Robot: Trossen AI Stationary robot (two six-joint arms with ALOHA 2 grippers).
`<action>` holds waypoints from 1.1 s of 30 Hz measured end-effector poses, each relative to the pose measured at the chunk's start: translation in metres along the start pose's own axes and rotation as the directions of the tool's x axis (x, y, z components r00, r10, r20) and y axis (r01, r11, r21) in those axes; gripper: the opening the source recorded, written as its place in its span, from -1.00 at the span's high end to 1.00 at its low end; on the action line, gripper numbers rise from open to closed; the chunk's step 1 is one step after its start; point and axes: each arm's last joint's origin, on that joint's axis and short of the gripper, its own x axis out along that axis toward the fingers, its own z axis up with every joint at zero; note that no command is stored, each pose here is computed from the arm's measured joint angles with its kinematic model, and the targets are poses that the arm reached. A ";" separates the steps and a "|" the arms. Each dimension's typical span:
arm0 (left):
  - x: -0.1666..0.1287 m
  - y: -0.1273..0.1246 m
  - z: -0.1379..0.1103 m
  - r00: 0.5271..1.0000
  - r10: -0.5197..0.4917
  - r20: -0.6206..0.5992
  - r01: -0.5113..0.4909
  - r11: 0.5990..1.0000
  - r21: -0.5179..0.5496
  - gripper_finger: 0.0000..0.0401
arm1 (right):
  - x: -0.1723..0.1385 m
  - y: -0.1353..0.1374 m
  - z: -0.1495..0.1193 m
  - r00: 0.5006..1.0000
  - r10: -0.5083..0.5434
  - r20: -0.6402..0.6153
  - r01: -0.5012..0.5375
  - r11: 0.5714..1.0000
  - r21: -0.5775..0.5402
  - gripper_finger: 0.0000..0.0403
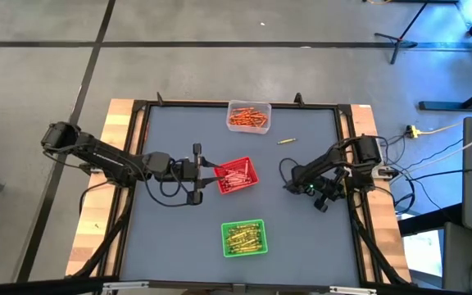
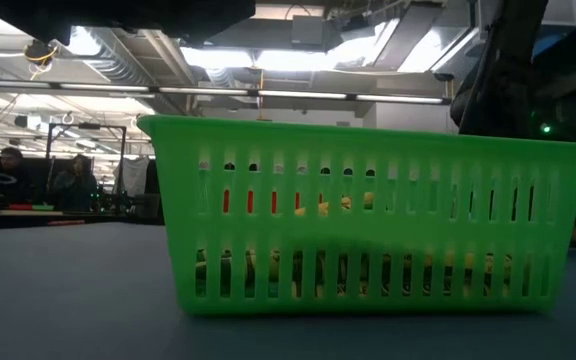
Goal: Sort crayons
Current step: Put the green crayon into the green bin
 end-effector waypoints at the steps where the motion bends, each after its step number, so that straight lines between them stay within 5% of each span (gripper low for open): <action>1: 0.000 0.000 0.000 1.000 0.000 0.000 0.000 1.000 0.000 0.36 | 0.001 0.001 0.001 1.000 -0.007 -0.007 0.007 1.000 0.001 1.00; 8: 0.000 0.000 0.000 1.000 -0.002 0.004 0.002 1.000 -0.001 0.36 | 0.008 0.003 0.005 0.998 0.040 -0.037 -0.041 0.999 -0.017 1.00; 24: 0.000 0.000 0.000 1.000 -0.003 0.006 0.003 1.000 -0.002 0.36 | 0.009 -0.001 0.005 0.999 -0.029 0.035 0.030 0.999 -0.022 1.00; 33: 0.000 0.000 0.000 1.000 -0.003 0.005 0.003 1.000 -0.002 0.36 | -0.018 -0.010 -0.006 0.957 -0.123 0.263 0.092 0.988 0.127 1.00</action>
